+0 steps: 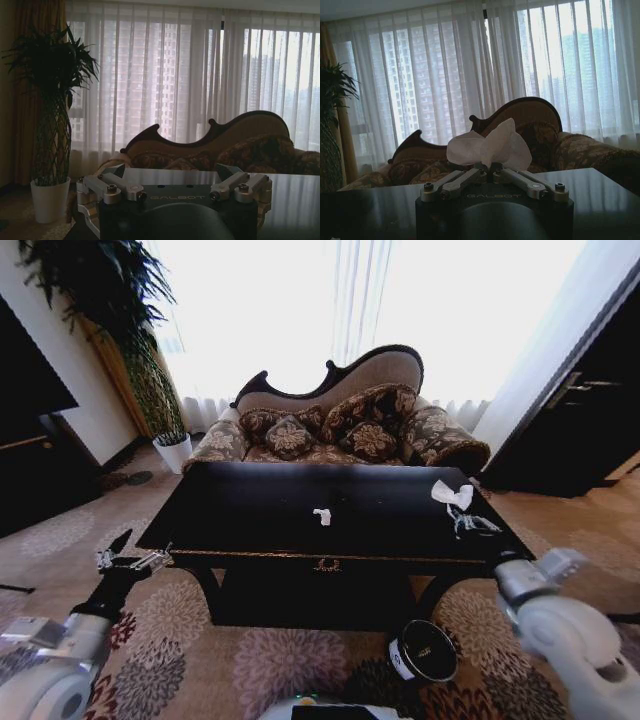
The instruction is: Move to the front of the table and place the trash on the table into the trash bin.
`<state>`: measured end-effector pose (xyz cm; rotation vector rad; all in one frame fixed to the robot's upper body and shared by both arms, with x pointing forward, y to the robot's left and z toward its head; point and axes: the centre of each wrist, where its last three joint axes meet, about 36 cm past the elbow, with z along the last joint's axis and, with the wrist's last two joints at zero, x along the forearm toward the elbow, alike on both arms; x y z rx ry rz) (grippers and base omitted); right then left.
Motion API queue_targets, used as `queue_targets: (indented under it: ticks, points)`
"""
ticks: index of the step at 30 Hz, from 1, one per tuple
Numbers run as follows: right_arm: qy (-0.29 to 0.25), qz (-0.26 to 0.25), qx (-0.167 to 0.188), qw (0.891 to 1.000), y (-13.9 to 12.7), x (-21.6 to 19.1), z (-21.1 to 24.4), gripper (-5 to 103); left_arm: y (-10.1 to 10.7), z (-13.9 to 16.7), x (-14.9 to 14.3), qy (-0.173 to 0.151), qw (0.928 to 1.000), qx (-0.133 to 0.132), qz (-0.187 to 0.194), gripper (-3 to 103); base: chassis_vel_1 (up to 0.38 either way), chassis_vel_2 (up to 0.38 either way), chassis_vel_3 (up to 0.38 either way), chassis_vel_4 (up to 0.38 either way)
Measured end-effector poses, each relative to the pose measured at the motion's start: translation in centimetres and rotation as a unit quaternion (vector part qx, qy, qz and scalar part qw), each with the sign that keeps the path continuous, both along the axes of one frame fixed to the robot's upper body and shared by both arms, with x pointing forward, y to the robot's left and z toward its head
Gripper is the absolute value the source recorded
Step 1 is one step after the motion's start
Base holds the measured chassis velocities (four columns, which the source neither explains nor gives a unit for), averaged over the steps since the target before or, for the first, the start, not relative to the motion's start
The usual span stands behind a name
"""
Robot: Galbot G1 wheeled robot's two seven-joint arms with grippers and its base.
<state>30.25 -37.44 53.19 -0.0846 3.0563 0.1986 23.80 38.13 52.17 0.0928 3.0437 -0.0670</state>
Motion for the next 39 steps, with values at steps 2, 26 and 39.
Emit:
queue_targets:
  ticks: [2, 26, 39]
  points:
    - [-0.005, 0.0, -0.002, 1.0, -0.2, -0.2, -0.5, 1, 0.0, 0.0, 0.0, 0.0, 1.0, 0.0, 0.0, 100, 0.0, 0.0, 0.0, 0.0]
    - [-0.037, -0.074, -0.065, 0.995, -4.5, -5.7, -12.6, 1, 0.0, 0.0, 0.0, 0.0, 1.0, 0.0, 0.0, 100, 0.0, 0.0, 0.0, 0.0]
    - [-0.007, -0.096, -0.048, 0.994, -3.9, -8.5, -18.9, 1, 0.0, 0.0, 0.0, 0.0, 1.0, 0.0, 0.0, 100, 0.0, 0.0, 0.0, 0.0]
